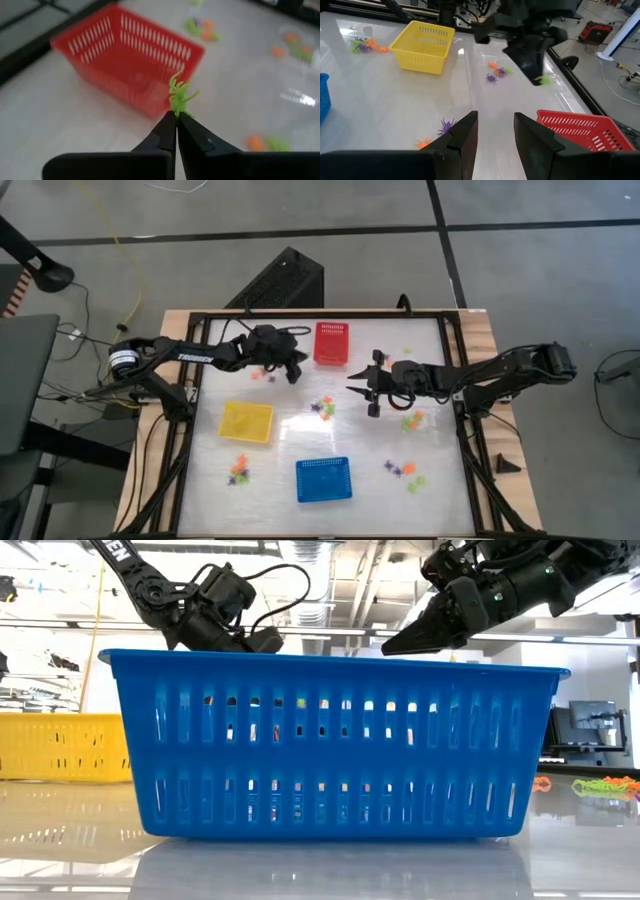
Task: Sort Halloween decoration
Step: Put the green spider toy into the red basket, then put the purple spider toy into the blue basket
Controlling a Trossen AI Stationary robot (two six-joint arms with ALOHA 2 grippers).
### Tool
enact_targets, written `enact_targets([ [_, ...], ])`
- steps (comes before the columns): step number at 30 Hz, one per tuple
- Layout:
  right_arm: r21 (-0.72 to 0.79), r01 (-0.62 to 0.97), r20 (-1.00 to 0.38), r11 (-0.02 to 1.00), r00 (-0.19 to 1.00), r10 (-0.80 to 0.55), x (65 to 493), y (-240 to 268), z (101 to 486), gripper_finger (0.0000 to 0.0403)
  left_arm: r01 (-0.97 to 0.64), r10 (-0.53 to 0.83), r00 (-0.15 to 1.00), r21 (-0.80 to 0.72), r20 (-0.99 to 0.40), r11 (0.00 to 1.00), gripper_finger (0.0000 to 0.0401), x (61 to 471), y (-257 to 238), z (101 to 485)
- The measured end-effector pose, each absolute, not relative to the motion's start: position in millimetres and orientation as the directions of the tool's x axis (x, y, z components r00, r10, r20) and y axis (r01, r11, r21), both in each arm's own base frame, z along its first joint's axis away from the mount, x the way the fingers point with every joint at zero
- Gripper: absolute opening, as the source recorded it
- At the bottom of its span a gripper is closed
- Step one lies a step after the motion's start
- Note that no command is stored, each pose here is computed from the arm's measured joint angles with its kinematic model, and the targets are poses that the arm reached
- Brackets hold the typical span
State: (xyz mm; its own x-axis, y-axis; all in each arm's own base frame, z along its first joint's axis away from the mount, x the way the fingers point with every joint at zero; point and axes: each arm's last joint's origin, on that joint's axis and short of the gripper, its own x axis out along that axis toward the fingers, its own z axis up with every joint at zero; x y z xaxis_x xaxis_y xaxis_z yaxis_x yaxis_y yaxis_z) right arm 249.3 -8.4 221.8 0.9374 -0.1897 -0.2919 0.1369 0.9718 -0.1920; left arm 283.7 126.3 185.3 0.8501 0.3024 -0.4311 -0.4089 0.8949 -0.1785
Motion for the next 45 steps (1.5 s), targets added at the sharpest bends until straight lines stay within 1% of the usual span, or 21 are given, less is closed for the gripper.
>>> enact_targets([
  [4, -0.191, 0.139, -0.283, 0.972, 0.940, -0.191, 250, -9, 223, 0.0159, -0.400, 0.297, 0.860, -0.187, -0.416, 0.897, 0.0000, 299, 139, 193],
  [6, -0.191, 0.141, -0.279, 0.972, 0.941, -0.191, 250, -9, 223, 0.0159, -0.383, 0.275, 0.857, -0.180, -0.437, 0.906, 0.0000, 312, 145, 197],
  [8, -0.190, 0.142, -0.277, 0.971, 0.942, -0.192, 250, -9, 223, 0.0159, -0.384, 0.269, 0.834, -0.157, -0.483, 0.910, 0.0000, 325, 151, 200],
  [12, -0.177, 0.148, -0.278, 0.973, 0.941, -0.194, 250, -9, 223, 0.0159, -0.445, 0.331, 0.748, -0.064, -0.576, 0.893, 0.0000, 344, 163, 207],
  [14, -0.176, 0.146, -0.279, 0.973, 0.941, -0.192, 250, -8, 223, 0.0159, -0.460, 0.358, 0.720, -0.023, -0.594, 0.888, 0.0001, 350, 168, 209],
  [16, -0.177, 0.146, -0.281, 0.973, 0.940, -0.192, 250, -8, 224, 0.0159, -0.449, 0.364, 0.720, 0.003, -0.591, 0.894, 0.0006, 356, 170, 209],
  [20, -0.174, 0.143, -0.273, 0.974, 0.944, -0.187, 251, -7, 226, 0.0159, -0.430, 0.357, 0.726, 0.016, -0.588, 0.903, 0.0033, 363, 173, 209],
  [26, -0.175, 0.146, -0.275, 0.974, 0.942, -0.190, 253, -7, 230, 0.0159, -0.443, 0.357, 0.705, 0.012, -0.612, 0.896, 0.0095, 357, 178, 209],
  [29, -0.180, 0.131, -0.312, 0.975, 0.932, -0.183, 255, -5, 239, 0.0159, -0.467, 0.347, 0.671, -0.010, -0.655, 0.884, 0.0121, 353, 180, 216],
  [32, -0.215, 0.101, -0.371, 0.971, 0.912, -0.177, 258, -3, 251, 0.0159, -0.485, 0.311, 0.626, -0.044, -0.715, 0.873, 0.0134, 347, 178, 232],
  [37, -0.226, 0.087, -0.422, 0.970, 0.889, -0.178, 262, -3, 277, 0.0159, -0.508, 0.231, 0.548, -0.101, -0.804, 0.855, 0.0136, 335, 152, 244],
  [39, -0.174, 0.103, -0.439, 0.979, 0.882, -0.170, 262, -1, 283, 0.0159, -0.489, 0.188, 0.516, -0.108, -0.836, 0.866, 0.0136, 332, 132, 244],
  [41, -0.110, 0.108, -0.509, 0.988, 0.848, -0.150, 258, 5, 277, 0.0159, -0.453, 0.174, 0.503, -0.086, -0.846, 0.887, 0.0133, 330, 106, 243],
  [43, -0.083, 0.098, -0.581, 0.992, 0.804, -0.128, 254, 12, 268, 0.0159, -0.417, 0.202, 0.506, -0.033, -0.838, 0.908, 0.0129, 329, 77, 239],
  [45, -0.044, 0.094, -0.613, 0.995, 0.784, -0.101, 251, 21, 264, 0.0159, -0.351, 0.229, 0.567, 0.019, -0.791, 0.936, 0.0125, 332, 46, 231],
])
